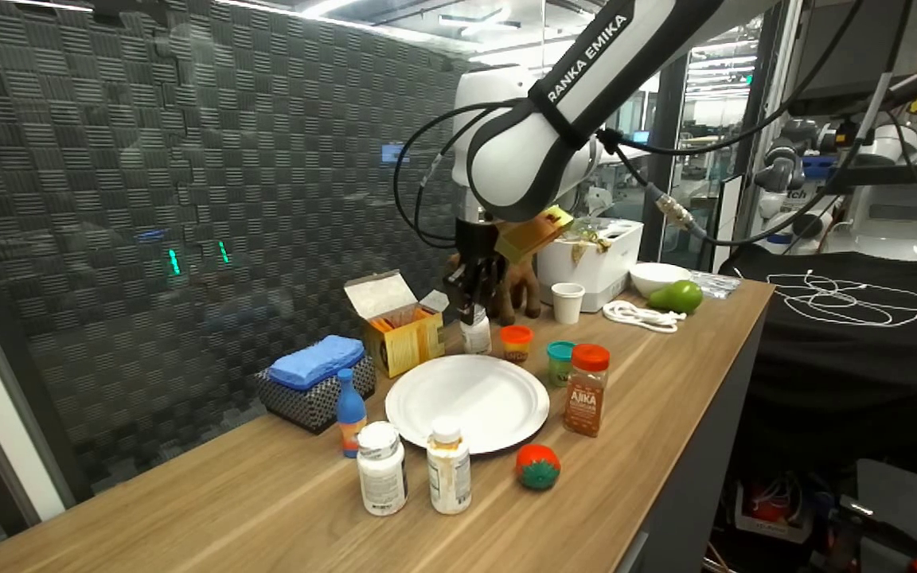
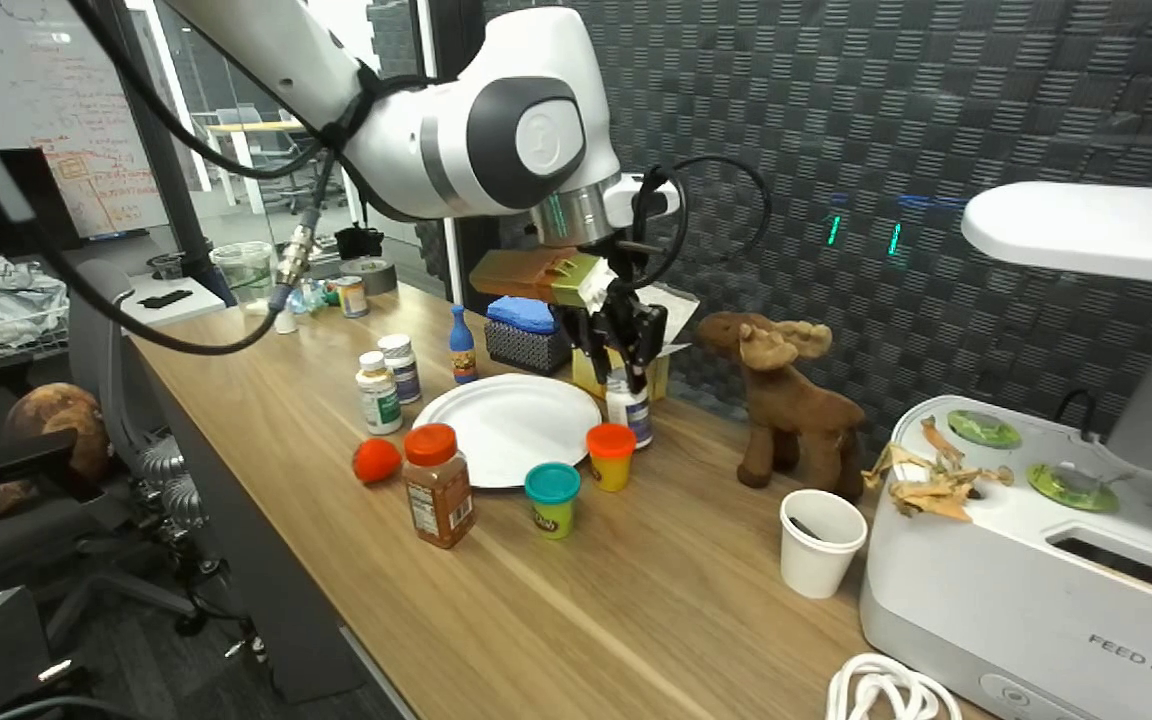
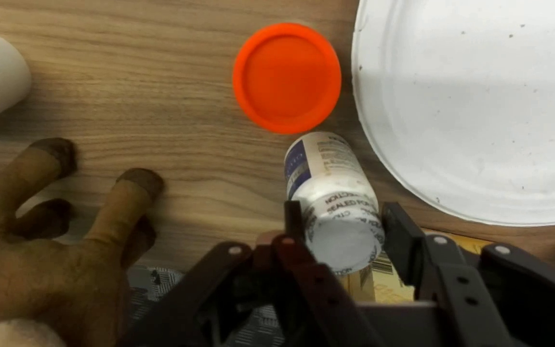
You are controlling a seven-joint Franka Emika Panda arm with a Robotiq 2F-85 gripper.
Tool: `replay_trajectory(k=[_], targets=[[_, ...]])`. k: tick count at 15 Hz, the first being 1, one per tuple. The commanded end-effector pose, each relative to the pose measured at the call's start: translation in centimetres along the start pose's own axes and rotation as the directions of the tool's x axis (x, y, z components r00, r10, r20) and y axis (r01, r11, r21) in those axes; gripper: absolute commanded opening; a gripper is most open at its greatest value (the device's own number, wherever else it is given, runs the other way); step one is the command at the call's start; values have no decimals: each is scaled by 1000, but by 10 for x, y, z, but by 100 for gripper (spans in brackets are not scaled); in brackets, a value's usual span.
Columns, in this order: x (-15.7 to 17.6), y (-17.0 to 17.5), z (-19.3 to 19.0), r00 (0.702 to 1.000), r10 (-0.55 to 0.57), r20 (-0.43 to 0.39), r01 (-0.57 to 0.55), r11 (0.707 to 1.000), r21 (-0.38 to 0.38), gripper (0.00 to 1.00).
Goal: Put the containers and strawberry toy on the white plate
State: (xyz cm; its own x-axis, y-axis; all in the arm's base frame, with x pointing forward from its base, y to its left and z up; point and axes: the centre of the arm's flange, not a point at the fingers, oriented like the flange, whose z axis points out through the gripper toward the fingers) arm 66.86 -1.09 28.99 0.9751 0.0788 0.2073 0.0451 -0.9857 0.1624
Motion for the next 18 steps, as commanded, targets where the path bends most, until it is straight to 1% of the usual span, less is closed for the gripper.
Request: replay_trajectory(k=[1, 2, 3, 4, 5, 6, 7, 9, 10, 13, 16, 17, 18], targets=[[-6, -8, -52, 999, -22, -42, 18, 995, -103, 19], [-3, -9, -70, 997, -37, -67, 27, 989, -145, 19], [-1, -10, -85, 995, -49, -86, 34, 985, -167, 19], [0, -16, -102, 993, -59, -103, 47, 992, -120, 19], [0, -22, -115, 992, -63, -111, 52, 994, -95, 19], [-1, -32, -122, 991, -70, -113, 66, 997, -39, 19], [-2, -41, -132, 990, -75, -120, 76, 997, -1, 19], [-7, -61, -135, 990, -77, -116, 90, 991, 104, 19], [-11, -71, -130, 992, -74, -103, 90, 983, 157, 19], [-23, -91, -112, 995, -73, -61, 86, 965, 249, 19], [-39, -98, -90, 997, -77, -21, 80, 964, 253, 19], [-43, -97, -84, 998, -65, -20, 68, 972, 227, 19], [-47, -94, -78, 998, -57, -27, 61, 983, 172, 19]])
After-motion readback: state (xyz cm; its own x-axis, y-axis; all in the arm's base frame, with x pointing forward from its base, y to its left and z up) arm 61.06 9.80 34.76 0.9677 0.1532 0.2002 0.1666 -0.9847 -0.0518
